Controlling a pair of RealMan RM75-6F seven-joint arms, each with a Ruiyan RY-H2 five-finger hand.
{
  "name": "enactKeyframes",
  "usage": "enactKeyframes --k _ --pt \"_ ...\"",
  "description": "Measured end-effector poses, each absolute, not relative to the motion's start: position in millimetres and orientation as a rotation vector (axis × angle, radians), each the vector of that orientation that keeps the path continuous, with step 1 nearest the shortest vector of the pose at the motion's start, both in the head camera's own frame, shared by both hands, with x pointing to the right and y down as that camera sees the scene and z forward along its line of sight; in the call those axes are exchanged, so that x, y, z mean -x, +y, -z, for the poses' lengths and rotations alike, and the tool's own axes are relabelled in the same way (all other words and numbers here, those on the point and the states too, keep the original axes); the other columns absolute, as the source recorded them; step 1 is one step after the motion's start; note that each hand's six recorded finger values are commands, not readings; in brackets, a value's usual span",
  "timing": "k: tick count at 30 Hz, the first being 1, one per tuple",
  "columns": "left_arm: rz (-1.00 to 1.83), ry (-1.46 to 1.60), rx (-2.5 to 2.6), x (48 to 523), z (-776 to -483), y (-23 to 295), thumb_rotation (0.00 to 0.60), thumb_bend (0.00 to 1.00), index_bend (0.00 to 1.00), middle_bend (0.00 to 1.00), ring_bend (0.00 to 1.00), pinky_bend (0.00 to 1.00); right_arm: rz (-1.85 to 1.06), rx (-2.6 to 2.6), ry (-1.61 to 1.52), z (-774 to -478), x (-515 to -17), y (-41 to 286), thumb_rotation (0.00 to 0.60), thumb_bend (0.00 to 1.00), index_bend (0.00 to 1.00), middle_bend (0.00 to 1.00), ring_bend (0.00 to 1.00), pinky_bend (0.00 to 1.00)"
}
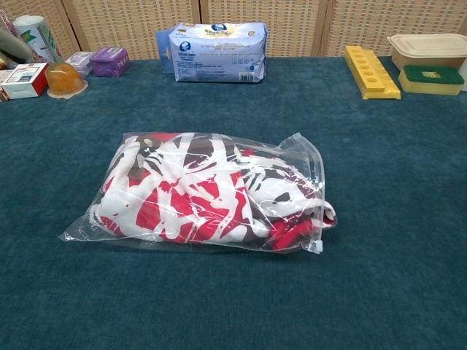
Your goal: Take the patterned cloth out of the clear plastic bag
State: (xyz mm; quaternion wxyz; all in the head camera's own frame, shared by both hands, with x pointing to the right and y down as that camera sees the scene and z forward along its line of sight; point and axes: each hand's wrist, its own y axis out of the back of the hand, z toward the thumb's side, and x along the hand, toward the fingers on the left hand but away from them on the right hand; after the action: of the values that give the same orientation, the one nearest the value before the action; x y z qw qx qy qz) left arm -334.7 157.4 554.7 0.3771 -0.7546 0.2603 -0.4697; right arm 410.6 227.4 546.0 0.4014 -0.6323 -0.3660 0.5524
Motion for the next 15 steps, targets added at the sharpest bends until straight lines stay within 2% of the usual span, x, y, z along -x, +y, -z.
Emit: enactKeyframes --k 5,15 --pt "1.161 0.525 1.965 288 -571 134 0.473 0.08 0.03 0.13 0.11 0.13 -1.401 1.594 -0.932 -545 -415 229 0.6 0.19 0.24 0.22 0.23 0.22" --pt "1.06 0.337 2.022 193 -603 118 0.468 0.05 0.0 0.1 0.08 0.13 -1.416 1.57 -0.942 -540 -418 227 0.6 0.19 0.24 0.22 0.23 0.22"
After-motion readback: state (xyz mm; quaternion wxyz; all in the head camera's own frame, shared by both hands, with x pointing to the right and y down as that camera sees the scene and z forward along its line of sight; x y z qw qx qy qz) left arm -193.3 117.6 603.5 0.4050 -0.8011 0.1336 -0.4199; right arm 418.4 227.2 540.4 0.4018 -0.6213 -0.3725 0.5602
